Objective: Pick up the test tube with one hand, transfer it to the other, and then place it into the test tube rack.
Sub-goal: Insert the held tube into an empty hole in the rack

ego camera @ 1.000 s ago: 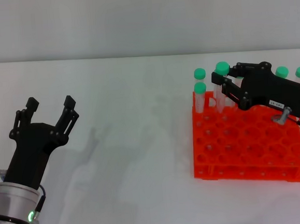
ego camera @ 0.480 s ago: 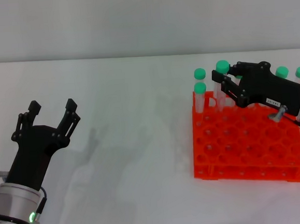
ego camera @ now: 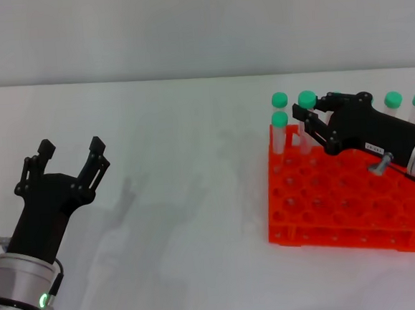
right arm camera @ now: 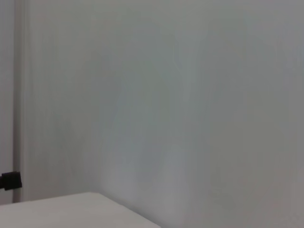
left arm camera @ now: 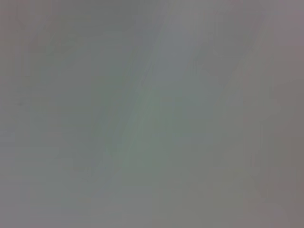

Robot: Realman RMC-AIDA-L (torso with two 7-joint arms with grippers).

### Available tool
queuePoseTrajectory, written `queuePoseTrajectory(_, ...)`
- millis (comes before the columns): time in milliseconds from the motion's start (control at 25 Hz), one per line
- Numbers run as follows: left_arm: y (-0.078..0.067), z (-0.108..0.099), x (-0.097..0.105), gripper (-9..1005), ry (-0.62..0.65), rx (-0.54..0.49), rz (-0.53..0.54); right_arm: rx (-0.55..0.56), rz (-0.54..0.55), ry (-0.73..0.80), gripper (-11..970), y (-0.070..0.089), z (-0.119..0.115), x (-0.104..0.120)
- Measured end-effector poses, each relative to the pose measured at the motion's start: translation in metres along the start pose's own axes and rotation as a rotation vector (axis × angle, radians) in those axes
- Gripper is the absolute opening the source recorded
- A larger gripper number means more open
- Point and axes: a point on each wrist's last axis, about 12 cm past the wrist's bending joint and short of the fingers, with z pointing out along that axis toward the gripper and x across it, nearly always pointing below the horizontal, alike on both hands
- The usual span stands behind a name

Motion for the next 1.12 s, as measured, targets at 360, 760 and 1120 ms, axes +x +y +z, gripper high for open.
queuePoseTrajectory(360,0.000,0.000,0.000,894,-0.001,-0.001,0.001,0.040,0.005,0.062,288,0.002,-0.003,0.013)
queuePoseTrajectory(760,-0.002,0.004,-0.001,895,-0.004,0.011,0.002,0.048,0.033,0.074,310,0.003,-0.007,0.017)
queuePoseTrajectory(1120,-0.002,0.004,-0.001,895,-0.003,0.018,-0.002,0.041,0.077,0.059,374,0.007,-0.017,0.021)
